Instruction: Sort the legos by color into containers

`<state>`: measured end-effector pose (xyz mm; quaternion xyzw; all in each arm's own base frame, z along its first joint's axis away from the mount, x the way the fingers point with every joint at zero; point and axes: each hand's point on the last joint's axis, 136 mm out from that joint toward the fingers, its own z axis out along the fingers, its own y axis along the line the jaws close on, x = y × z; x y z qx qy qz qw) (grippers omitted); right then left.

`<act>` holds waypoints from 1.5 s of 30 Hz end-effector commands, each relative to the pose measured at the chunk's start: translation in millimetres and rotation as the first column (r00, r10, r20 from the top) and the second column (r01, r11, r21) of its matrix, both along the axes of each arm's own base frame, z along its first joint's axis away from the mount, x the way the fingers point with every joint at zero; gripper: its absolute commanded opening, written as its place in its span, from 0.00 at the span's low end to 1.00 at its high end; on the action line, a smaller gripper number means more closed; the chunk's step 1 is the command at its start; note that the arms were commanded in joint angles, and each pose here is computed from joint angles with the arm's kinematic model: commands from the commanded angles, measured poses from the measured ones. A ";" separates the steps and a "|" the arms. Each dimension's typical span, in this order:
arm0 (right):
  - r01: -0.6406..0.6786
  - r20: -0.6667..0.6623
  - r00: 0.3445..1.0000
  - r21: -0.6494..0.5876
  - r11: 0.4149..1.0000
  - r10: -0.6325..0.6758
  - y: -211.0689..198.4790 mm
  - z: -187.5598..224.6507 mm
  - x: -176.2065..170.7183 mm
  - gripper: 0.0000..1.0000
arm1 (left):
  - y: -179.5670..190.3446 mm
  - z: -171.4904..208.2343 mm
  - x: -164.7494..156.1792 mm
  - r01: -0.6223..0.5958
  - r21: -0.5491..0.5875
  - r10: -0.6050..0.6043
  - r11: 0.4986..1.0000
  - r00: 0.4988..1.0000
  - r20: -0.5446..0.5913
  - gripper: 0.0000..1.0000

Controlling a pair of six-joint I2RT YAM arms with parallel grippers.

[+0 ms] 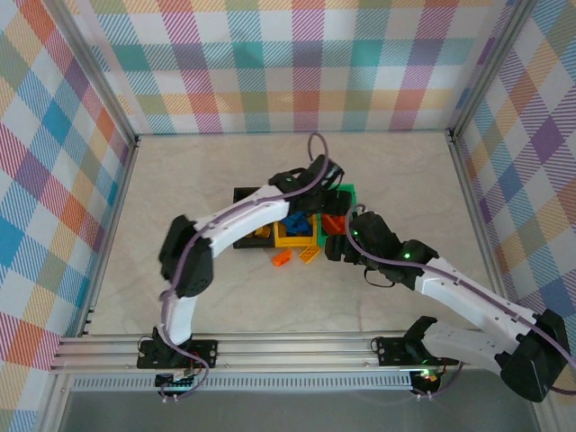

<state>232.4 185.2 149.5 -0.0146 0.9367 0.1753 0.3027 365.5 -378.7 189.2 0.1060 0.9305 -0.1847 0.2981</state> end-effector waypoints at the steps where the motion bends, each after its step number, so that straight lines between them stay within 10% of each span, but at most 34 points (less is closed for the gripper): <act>1: -0.063 -0.038 0.997 0.035 0.997 0.064 17.6 -12.8 -1.7 0.87 | 33.6 48.3 -12.3 -0.056 -0.122 0.064 0.991 0.996 0.061 0.96; 16: -0.050 -0.148 0.988 -0.027 0.998 0.045 56.2 -75.5 35.7 0.85 | 166.8 -71.8 -109.9 -0.257 -0.023 0.253 0.966 0.961 -0.111 1.00; 45: -0.068 -0.121 0.991 -0.024 0.997 0.064 72.0 -75.4 105.2 0.87 | 168.1 -123.3 -12.6 -0.297 0.093 0.304 0.950 0.949 -0.085 1.00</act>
